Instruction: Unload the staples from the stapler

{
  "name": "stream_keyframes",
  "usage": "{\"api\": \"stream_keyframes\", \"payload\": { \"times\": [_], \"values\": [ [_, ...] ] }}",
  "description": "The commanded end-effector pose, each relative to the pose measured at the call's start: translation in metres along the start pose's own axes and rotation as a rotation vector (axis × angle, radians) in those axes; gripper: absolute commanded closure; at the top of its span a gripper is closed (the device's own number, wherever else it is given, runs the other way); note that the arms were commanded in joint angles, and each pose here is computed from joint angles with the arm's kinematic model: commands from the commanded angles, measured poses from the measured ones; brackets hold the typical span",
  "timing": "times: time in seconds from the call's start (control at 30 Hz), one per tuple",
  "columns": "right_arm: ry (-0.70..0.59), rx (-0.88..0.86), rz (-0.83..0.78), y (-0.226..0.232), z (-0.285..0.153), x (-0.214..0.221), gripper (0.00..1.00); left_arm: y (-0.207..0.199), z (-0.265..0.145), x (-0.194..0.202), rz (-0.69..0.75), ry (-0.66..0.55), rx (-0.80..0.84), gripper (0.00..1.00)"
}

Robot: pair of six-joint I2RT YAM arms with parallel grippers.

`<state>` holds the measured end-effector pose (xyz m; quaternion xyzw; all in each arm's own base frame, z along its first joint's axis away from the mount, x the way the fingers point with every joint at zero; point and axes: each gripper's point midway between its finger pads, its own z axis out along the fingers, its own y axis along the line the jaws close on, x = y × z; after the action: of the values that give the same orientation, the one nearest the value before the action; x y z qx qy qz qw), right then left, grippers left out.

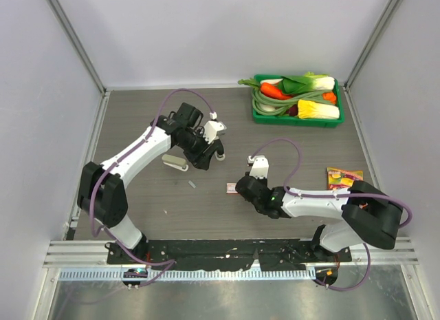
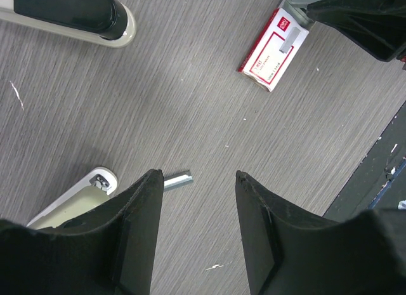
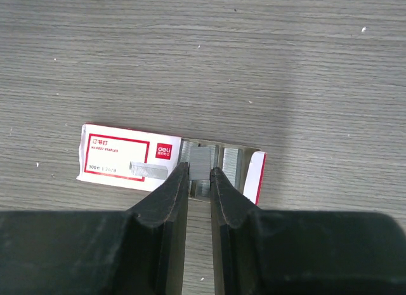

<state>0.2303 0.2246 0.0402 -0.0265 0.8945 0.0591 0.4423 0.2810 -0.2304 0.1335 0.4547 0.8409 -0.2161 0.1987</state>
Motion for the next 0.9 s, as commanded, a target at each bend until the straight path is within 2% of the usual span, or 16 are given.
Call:
{"api": "stream_keyframes", "payload": {
  "times": [0.0,0.63,0.87],
  "values": [
    [-0.050,0.014,0.019,0.000,0.003,-0.009,0.99,-0.003,-0.010,-0.011,0.027,-0.051,-0.007,0.47],
    [-0.020,-0.008,-0.006,0.008,0.009,0.000,0.98,-0.003,-0.011,-0.010,0.034,-0.047,-0.012,0.47],
    [-0.002,-0.010,-0.015,0.010,0.011,0.004,0.85,-0.004,-0.013,-0.011,0.033,-0.052,-0.009,0.47]
  ]
}}
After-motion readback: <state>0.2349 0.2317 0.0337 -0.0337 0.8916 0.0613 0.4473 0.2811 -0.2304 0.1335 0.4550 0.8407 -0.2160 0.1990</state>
